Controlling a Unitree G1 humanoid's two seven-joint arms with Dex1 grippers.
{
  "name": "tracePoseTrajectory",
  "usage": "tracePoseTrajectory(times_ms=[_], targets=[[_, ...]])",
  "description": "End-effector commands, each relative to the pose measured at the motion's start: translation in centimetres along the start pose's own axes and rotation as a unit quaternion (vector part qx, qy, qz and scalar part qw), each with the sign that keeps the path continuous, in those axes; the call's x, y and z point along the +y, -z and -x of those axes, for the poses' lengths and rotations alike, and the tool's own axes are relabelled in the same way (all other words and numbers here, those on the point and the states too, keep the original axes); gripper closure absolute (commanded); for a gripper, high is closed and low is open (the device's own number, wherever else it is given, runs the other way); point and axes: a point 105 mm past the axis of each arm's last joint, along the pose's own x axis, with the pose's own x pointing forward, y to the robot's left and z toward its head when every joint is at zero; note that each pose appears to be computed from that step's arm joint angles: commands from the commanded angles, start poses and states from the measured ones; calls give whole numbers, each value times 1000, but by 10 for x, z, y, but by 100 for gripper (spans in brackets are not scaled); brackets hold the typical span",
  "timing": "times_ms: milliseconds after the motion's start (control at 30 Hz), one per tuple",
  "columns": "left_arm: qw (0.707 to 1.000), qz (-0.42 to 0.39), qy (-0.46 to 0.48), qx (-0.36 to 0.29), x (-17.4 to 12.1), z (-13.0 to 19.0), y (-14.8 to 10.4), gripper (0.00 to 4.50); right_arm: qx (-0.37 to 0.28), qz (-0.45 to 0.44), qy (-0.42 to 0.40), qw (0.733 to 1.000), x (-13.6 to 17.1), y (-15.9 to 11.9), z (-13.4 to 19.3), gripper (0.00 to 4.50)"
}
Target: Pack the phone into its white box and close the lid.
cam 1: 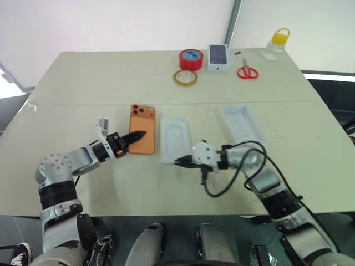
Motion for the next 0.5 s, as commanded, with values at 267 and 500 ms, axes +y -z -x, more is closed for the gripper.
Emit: tracePoseTrajectory(times_ms=[267, 500], targets=[[998, -44, 30, -27, -24, -11, -20, 450, 30, -5, 41, 999, -21, -2, -22, 444], [998, -42, 23, -31, -20, -11, -20, 450, 41, -30, 48, 998, -22, 4, -21, 381]])
